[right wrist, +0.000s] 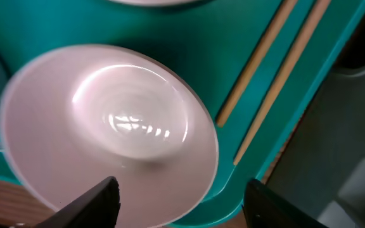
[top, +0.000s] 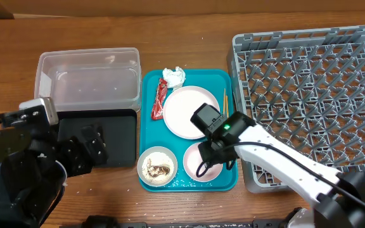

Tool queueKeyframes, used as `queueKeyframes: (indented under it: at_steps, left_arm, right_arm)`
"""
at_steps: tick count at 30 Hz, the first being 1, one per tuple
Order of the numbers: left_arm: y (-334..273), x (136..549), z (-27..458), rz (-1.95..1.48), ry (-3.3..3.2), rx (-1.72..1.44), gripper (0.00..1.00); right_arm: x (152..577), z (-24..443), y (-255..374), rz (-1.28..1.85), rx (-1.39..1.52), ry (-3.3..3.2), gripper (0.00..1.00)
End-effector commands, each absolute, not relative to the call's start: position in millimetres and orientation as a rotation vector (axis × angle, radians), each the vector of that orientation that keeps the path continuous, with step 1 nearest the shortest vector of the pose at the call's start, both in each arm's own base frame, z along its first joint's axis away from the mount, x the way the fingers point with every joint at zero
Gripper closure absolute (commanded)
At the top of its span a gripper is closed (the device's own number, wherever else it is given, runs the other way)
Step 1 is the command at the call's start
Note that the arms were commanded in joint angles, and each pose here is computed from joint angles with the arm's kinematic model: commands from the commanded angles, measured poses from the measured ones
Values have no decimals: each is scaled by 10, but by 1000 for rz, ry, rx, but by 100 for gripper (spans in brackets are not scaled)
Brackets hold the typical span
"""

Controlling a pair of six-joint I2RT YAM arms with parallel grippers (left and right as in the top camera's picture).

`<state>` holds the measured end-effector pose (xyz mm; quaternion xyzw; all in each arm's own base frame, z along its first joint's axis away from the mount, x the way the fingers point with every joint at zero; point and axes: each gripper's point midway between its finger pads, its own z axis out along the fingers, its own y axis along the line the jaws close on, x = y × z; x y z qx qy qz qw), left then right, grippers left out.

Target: Sort waste into correct bins and load items into the dishwasher

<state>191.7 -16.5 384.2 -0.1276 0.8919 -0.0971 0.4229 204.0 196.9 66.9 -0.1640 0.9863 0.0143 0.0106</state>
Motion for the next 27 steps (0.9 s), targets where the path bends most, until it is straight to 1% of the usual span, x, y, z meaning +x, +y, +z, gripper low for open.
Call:
queueKeyframes:
  at_steps: [1,4,5,6,7,8,9,10,12,14,17,21,23,25,27]
  left_arm:
    - [-77,1947,3822,-196,2236,-384,0]
    - [-79,1953,3814,-196,2240,-384,0]
    - [-79,1955,3813,-196,2241,-384,0]
    - [-79,1955,3812,-196,2241,-384,0]
    - [-79,1955,3813,-196,2241,-384,0]
    - [-79,1955,3813,-196,2241,-384,0]
    - [-79,1955,3812,-196,2241,-384,0]
    - [-79,1955,3812,-195,2241,-384,0]
    - [-79,1955,3812,-195,2241,-384,0]
    - [-79,1955,3812,-195,2241,-384,0]
    - [-79,1955,3813,-196,2241,-384,0]
    - [-79,1955,3812,-196,2241,-384,0]
    - [-79,1955,3812,-195,2241,-384,0]
    - [-79,1955,3812,-195,2241,-384,0]
    - [-79,1955,3812,-195,2241,-384,0]
  right_arm:
    - [2025,458,1876,-44,-551,3110,36]
    - [2043,345,1875,-56,-545,3124,38]
    - [2045,307,1874,-60,-543,3131,43]
    - [2041,281,1876,-59,-544,3136,52]
    - [2037,271,1873,-61,-543,3138,66]
    - [2037,271,1873,-61,-543,3138,77]
    - [2040,275,1874,-61,-543,3137,79]
    - [2050,300,1882,-55,-533,3132,83]
    - [2060,351,1886,-53,-521,3128,88]
    - [2101,438,1828,-105,-451,3113,95]
    - [2231,762,1711,-199,-338,3032,96]
    - [2417,1290,1766,-114,-276,2888,96]
    - [2539,1645,1764,-64,-226,2770,96]
    - [2670,2011,1636,-80,-107,2630,96]
    - [2779,2328,1394,-161,27,2476,96]
